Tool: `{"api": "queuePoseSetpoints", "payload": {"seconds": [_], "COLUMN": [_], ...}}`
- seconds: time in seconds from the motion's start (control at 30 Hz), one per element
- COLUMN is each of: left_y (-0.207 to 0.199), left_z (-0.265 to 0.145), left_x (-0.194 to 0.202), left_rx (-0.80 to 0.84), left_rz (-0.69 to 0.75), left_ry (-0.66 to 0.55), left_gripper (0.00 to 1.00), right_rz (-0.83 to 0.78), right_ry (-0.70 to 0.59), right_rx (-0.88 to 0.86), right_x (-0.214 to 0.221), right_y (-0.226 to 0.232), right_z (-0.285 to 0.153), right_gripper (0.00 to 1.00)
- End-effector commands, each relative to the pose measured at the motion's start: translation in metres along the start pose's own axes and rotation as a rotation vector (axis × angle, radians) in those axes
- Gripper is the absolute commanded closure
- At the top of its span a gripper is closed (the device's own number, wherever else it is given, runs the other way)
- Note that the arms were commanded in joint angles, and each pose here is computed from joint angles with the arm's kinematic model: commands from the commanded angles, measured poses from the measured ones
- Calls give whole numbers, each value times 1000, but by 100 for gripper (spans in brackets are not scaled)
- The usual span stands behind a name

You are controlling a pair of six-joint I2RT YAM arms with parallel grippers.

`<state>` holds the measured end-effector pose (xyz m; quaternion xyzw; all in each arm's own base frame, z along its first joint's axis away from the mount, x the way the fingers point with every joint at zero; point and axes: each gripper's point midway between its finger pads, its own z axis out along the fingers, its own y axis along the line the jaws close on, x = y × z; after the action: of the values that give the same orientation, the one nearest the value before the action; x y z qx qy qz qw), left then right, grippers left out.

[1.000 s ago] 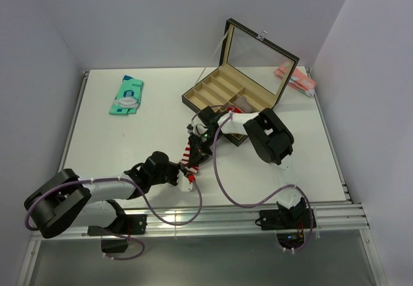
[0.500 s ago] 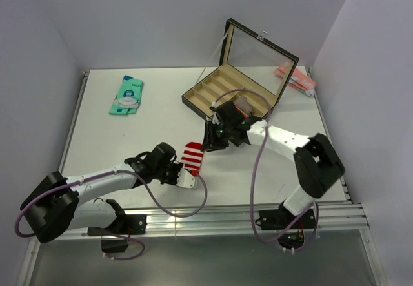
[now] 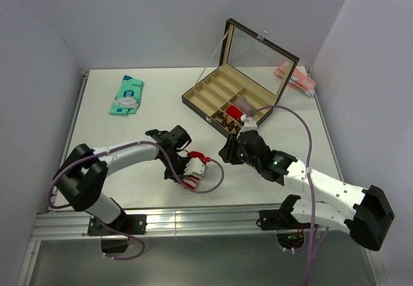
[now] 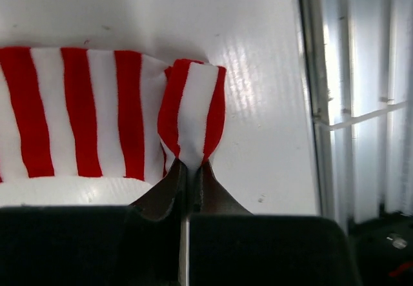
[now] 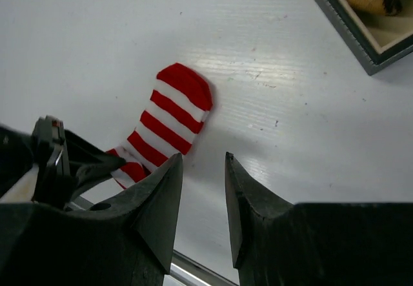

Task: Roll the socks
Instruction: Roll the sock at the center of the board.

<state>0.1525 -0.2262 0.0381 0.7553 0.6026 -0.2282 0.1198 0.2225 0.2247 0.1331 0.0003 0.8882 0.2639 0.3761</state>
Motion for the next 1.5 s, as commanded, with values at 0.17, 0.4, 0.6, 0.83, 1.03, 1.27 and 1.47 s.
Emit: {"api": "queuePoseSetpoints", "payload": {"seconds": [0.17, 0.4, 0.6, 0.83, 1.03, 1.27, 1.47], "left_y": [-21, -11, -2, 3, 8, 9, 7], "left_z": [-7, 11, 17, 26, 27, 28, 29], "left_x": [-12, 4, 2, 5, 1, 3, 4], "left_rx": [327, 413, 471, 542, 558, 561, 575], "left_rz": [-225, -345, -409, -469, -482, -487, -487], "left_ry": [-6, 59, 73, 89, 84, 97, 97], "left_gripper": [100, 100, 100, 100, 100, 99, 99], "right_rz": [-92, -205, -439, -680, -810, -907, -973], "right_ry": [-199, -203, -177, -80, -10, 48, 62], "right_rx": [11, -71, -84, -95, -79, -28, 50], "right_x": [12, 44, 76, 122, 144, 158, 165], "right_y": [13, 41, 89, 126, 133, 115, 95], "right_z": [-10, -15, -14, 11, 30, 40, 51], "right_gripper": [61, 61, 57, 52, 49, 47, 46]}}
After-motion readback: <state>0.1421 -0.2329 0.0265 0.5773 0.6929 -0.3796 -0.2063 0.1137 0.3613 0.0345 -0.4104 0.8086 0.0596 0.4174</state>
